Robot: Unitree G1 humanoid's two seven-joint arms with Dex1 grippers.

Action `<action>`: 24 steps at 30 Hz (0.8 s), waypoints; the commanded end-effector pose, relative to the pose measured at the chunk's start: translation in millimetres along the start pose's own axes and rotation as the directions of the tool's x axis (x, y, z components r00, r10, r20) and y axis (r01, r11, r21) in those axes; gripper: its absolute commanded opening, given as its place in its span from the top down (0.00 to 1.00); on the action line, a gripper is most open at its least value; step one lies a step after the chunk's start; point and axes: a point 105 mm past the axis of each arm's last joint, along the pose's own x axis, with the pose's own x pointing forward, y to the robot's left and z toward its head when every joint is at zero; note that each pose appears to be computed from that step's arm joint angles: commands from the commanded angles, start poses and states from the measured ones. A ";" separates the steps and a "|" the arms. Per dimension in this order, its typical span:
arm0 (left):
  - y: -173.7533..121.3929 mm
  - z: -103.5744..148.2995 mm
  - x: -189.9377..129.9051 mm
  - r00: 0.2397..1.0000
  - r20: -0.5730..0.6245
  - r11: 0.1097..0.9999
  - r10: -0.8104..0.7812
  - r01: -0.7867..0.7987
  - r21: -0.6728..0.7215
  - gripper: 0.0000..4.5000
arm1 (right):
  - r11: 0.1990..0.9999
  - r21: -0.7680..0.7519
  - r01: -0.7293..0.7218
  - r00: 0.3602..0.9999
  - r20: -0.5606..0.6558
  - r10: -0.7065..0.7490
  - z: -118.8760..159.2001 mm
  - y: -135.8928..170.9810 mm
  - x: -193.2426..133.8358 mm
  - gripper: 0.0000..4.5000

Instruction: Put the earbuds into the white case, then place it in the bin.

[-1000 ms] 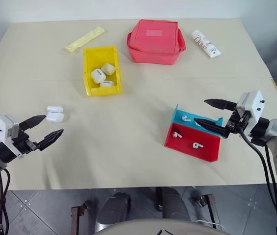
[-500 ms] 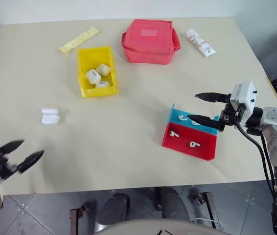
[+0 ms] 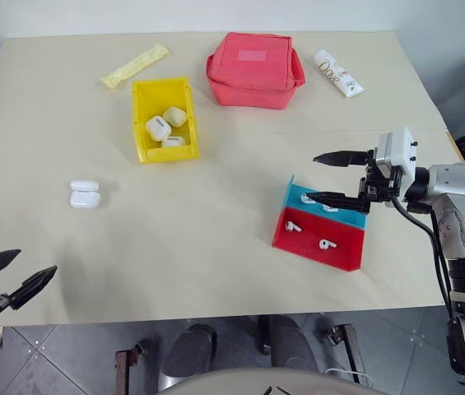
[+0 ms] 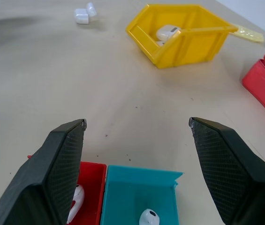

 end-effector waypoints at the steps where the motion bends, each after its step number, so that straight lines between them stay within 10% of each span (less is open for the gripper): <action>1: -0.4 25.2 20.3 0.997 -0.059 0.998 0.049 -0.048 0.027 0.01 | 0.998 -0.056 -0.018 0.999 0.039 0.020 15.1 -1.8 5.1 0.18; 10: 1.7 64.6 76.3 0.946 -0.295 0.991 0.132 -0.136 0.008 0.01 | 0.998 -0.058 -0.032 0.998 0.060 0.036 12.6 4.8 9.7 0.18; 24: 13.6 60.9 111.6 0.858 -0.489 0.968 0.156 -0.232 -0.098 0.01 | 0.998 -0.056 -0.027 0.998 0.049 0.029 7.2 7.0 6.9 0.18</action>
